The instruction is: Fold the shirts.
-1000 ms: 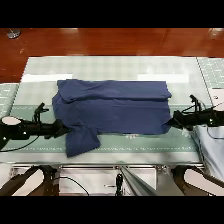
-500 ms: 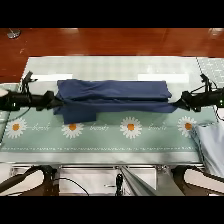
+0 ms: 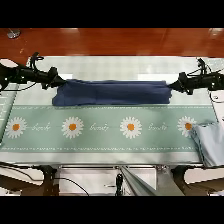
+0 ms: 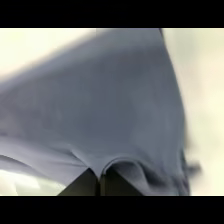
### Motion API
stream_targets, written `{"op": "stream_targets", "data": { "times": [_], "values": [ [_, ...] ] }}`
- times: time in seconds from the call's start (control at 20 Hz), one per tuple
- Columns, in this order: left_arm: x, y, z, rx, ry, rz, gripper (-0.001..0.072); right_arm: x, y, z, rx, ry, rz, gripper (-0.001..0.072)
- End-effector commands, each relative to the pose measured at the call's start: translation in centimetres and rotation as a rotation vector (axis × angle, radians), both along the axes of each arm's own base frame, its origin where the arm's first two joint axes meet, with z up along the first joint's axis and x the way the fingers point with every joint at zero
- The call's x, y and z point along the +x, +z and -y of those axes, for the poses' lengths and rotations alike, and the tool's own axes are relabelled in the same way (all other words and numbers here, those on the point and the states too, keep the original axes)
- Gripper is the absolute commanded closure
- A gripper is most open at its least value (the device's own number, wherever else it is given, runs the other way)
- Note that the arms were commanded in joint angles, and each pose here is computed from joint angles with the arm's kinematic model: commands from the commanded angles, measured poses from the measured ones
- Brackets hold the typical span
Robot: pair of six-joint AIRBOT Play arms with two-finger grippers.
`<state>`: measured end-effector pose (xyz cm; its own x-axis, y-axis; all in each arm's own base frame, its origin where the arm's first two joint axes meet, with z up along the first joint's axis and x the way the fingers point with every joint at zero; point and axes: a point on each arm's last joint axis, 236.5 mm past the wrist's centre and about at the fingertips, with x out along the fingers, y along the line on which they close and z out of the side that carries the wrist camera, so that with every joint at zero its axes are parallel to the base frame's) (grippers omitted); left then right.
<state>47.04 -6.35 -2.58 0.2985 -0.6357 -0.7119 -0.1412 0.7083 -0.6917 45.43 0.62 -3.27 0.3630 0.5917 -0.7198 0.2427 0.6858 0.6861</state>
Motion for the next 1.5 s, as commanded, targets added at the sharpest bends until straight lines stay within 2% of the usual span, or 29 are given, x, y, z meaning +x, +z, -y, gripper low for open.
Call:
{"op": "stream_targets", "data": {
  "times": [0.0, 0.1, 0.15, 0.2, 0.25, 0.3, 0.4, 0.5, 0.6, 0.75, 0.95, 1.05, 1.2, 1.25, 1.3, 1.35, 1.4, 1.45],
  "values": [
    [0.8, -2.4, 0.2, -0.024, 0.0, -0.065, 0.0684, 2.9, -0.6, -0.8, 0.053, -0.017, 0.015, 0.0687],
    [0.8, -3.4, 0.2, -0.026, 0.003, -0.082, 0.0681, 3.7, -1.9, -0.5, 0.054, -0.056, -0.006, 0.0687],
    [0.8, -3.6, 0.2, -0.028, 0.003, -0.088, 0.0601, 3.8, -2.5, -0.4, 0.055, -0.069, -0.017, 0.0687],
    [0.6, -3.7, 0.3, -0.033, -0.003, -0.096, 0.0324, 3.9, -3.1, -0.3, 0.062, -0.091, -0.035, 0.0657],
    [0.2, -3.4, 0.5, -0.042, -0.027, -0.101, 0.0016, 3.9, -3.4, -0.3, 0.069, -0.102, -0.049, 0.035],
    [-0.1, -2.8, 0.2, -0.038, -0.062, -0.095, 0.0005, 3.9, -3.3, -0.1, 0.07, -0.099, -0.043, 0.0079],
    [-1.0, -1.8, -3.4, 0.048, -0.062, -0.156, 0.0006, 3.3, -1.4, 1.1, 0.076, -0.044, -0.011, 0.0088],
    [-2.9, -1.5, -9.8, 0.229, 0.045, -0.274, 0.0006, 2.1, -0.2, 4.0, 0.048, -0.013, -0.001, 0.0088],
    [-3.5, 0.5, -13.1, 0.296, 0.119, -0.234, 0.0006, 0.7, -0.9, 6.7, 0.016, -0.045, -0.049, 0.0088],
    [-2.4, 4.8, -11.8, 0.298, 0.154, -0.005, 0.0006, -1.4, -3.8, 8.1, -0.051, -0.039, -0.143, 0.0088],
    [-3.1, 8.9, -4.1, 0.205, 0.147, 0.239, 0.0006, -1.2, -5.8, 3.8, 0.044, 0.046, -0.165, 0.0088],
    [-4.4, 10.8, 1.4, 0.115, 0.057, 0.319, 0.0006, -0.7, -6.4, 0.8, 0.061, 0.107, -0.158, 0.0088],
    [-5.2, 11.9, 7.0, 0.068, -0.045, 0.364, 0.0006, -0.7, -7.0, -3.0, 0.061, 0.178, -0.167, 0.0096],
    [-5.3, 11.8, 8.1, 0.069, -0.067, 0.374, 0.0006, -0.5, -6.8, -3.8, 0.061, 0.195, -0.16, 0.0184],
    [-5.4, 11.6, 9.1, 0.068, -0.087, 0.377, 0.0007, -0.3, -6.3, -4.3, 0.065, 0.207, -0.152, 0.0458],
    [-5.6, 11.4, 9.9, 0.063, -0.103, 0.372, 0.0009, 0.0, -5.2, -4.4, 0.066, 0.226, -0.123, 0.0689],
    [-5.8, 11.3, 10.5, 0.059, -0.122, 0.37, 0.0061, 0.3, -3.8, -4.1, 0.056, 0.237, -0.091, 0.0688],
    [-6.1, 11.2, 11.0, 0.06, -0.144, 0.374, 0.0426, 0.6, -2.1, -3.4, 0.041, 0.229, -0.054, 0.0688]
  ]
}}
